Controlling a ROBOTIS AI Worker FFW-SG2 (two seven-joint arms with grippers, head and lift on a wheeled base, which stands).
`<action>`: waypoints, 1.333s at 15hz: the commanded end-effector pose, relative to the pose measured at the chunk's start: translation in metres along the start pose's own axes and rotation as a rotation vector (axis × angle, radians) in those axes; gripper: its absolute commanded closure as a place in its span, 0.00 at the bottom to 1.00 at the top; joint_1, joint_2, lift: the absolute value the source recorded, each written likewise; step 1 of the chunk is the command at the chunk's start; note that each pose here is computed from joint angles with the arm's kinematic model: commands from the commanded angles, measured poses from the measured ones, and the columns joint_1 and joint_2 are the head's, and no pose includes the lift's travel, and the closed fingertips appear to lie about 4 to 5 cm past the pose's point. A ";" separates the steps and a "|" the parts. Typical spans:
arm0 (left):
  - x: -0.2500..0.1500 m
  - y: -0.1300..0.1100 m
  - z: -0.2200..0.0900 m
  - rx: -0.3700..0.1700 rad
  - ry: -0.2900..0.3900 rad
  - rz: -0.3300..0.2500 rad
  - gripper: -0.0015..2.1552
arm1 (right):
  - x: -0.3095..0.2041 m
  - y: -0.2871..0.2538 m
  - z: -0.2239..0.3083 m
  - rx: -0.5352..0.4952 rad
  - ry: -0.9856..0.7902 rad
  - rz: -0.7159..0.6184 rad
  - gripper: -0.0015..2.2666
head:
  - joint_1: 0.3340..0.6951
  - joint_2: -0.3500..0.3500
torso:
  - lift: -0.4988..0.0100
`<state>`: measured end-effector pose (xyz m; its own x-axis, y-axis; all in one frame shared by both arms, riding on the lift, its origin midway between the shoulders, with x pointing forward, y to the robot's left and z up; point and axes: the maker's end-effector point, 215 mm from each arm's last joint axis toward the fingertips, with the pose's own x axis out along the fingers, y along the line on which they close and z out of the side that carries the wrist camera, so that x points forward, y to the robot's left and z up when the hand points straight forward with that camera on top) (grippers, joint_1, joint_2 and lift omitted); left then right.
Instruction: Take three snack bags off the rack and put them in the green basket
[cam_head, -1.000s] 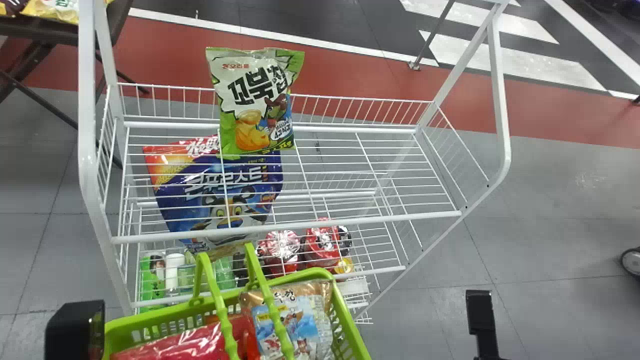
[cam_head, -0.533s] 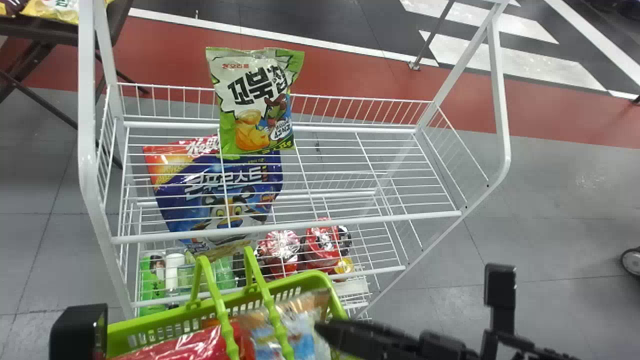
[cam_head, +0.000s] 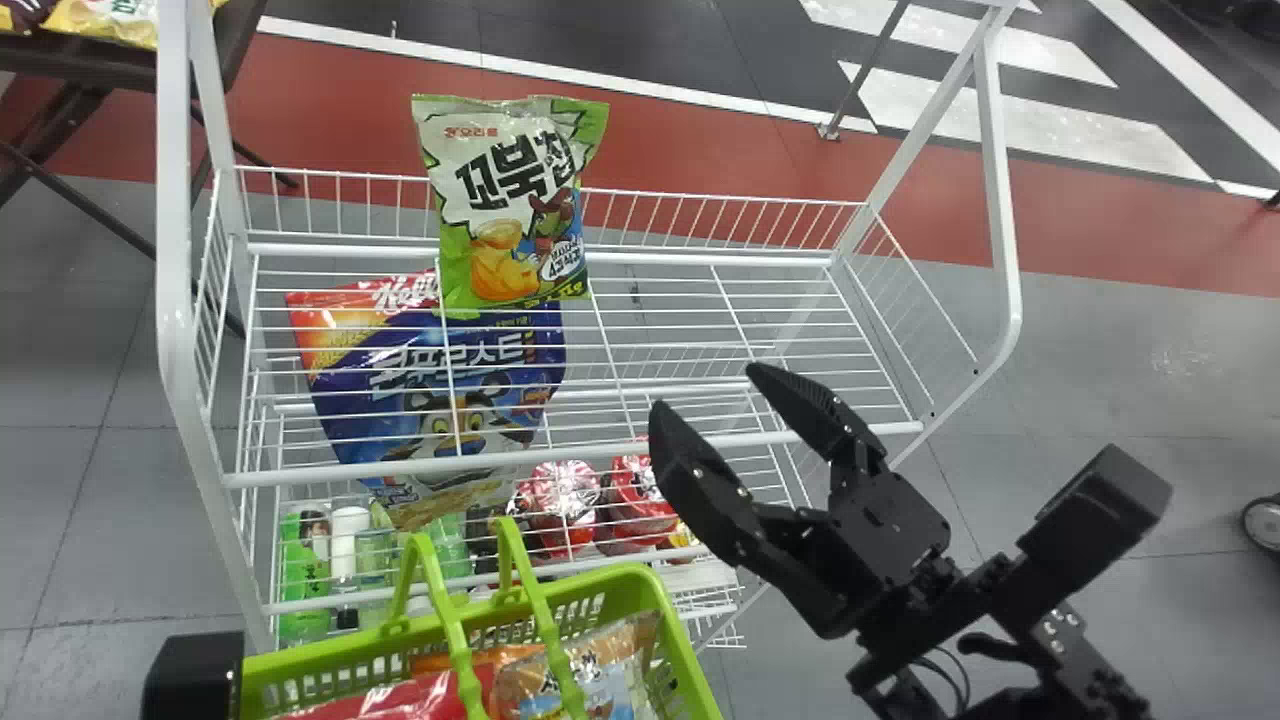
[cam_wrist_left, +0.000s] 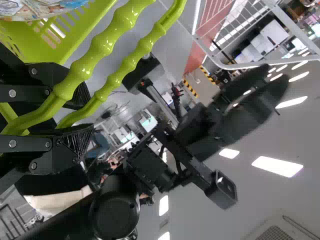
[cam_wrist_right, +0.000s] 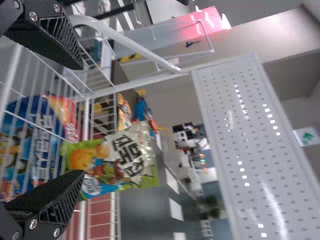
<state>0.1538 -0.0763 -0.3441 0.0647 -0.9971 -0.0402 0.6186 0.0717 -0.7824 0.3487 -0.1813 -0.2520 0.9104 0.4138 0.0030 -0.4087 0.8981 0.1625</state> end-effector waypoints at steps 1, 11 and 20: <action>0.004 -0.003 -0.016 -0.039 0.047 -0.007 0.43 | 0.007 0.018 -0.006 -0.026 -0.013 -0.039 0.03 | 1.00 0.00 | 0.94; 0.011 -0.011 -0.029 -0.058 0.071 -0.027 0.43 | 0.008 0.009 -0.043 0.005 0.055 -0.118 0.03 | 1.00 0.00 | 0.94; 0.013 -0.014 -0.034 -0.065 0.085 -0.033 0.43 | 0.007 -0.002 -0.048 0.029 0.054 -0.133 0.04 | 1.00 0.00 | 0.94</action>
<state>0.1200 -0.0909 -0.3549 -0.0206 -0.9978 -0.0629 0.5658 0.0402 -0.8235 0.3522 -0.1707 -0.3000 0.9499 0.3035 -0.0750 -0.2861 0.9406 0.1828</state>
